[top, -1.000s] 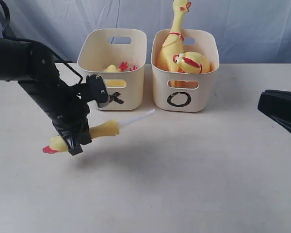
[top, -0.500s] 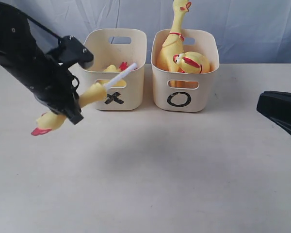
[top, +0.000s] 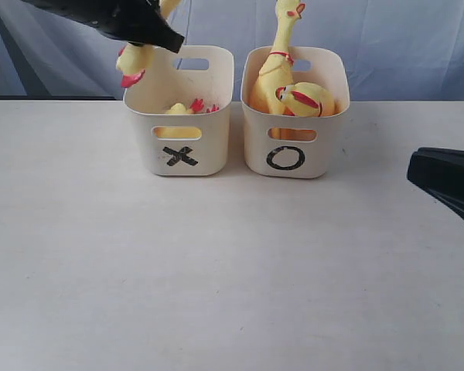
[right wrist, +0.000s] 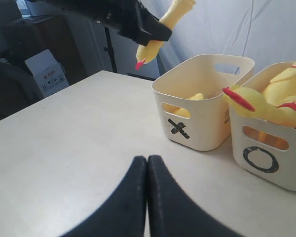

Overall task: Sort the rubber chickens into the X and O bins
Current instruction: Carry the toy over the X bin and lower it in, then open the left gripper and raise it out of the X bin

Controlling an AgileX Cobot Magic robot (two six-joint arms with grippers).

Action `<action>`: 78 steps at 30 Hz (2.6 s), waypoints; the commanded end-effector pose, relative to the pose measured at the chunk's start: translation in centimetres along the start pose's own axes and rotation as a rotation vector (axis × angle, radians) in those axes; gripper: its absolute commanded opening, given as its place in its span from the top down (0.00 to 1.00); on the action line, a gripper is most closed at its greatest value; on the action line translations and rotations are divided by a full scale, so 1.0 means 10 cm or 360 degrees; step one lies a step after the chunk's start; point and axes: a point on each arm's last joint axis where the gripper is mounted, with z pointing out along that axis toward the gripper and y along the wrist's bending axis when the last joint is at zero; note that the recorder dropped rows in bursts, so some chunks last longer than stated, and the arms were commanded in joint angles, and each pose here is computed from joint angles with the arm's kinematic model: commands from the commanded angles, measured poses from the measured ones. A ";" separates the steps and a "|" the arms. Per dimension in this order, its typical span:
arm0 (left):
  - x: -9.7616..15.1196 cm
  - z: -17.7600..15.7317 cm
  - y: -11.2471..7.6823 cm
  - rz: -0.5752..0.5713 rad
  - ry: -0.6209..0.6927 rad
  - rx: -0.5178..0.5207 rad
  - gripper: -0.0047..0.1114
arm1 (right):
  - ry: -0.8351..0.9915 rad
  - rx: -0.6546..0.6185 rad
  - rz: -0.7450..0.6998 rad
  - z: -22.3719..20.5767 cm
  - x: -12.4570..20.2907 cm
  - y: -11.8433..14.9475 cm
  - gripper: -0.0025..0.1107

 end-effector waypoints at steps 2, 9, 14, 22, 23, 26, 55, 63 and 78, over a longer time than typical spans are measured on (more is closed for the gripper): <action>-0.02 0.33 0.04 0.0009 -0.0055 -0.0028 0.96 | -0.0003 -0.0007 0.0004 0.00 0.01 0.01 0.99; 0.06 0.81 0.15 0.0012 -0.0020 -0.0048 0.96 | -0.0002 -0.0010 0.0004 0.00 0.01 0.01 0.99; 0.13 1.01 0.26 -0.0032 0.0004 -0.0063 0.96 | -0.0002 -0.0010 0.0007 0.00 0.01 0.01 0.99; 0.37 1.32 0.22 -0.0005 0.0201 0.0011 0.96 | -0.0002 -0.0010 0.0010 0.00 0.01 0.01 0.99; 0.39 1.34 0.21 -0.0005 0.0214 0.0016 0.95 | -0.0002 -0.0010 0.0010 0.00 0.01 0.01 0.99; 0.48 1.41 0.20 -0.0019 0.0263 0.0032 0.89 | -0.0002 -0.0010 0.0010 0.00 0.01 0.01 0.99; 0.24 0.98 0.25 -0.0013 0.0346 0.0077 0.50 | -0.0001 -0.0013 0.0010 0.00 0.01 0.01 0.99; 0.01 0.45 0.26 -0.0017 0.0443 0.0126 0.76 | 0.0005 -0.0037 0.0010 0.00 0.02 0.03 0.99; -0.03 -0.32 0.18 -0.0160 0.0494 0.0142 0.96 | 0.0012 -0.0060 0.0010 0.00 0.02 0.04 0.99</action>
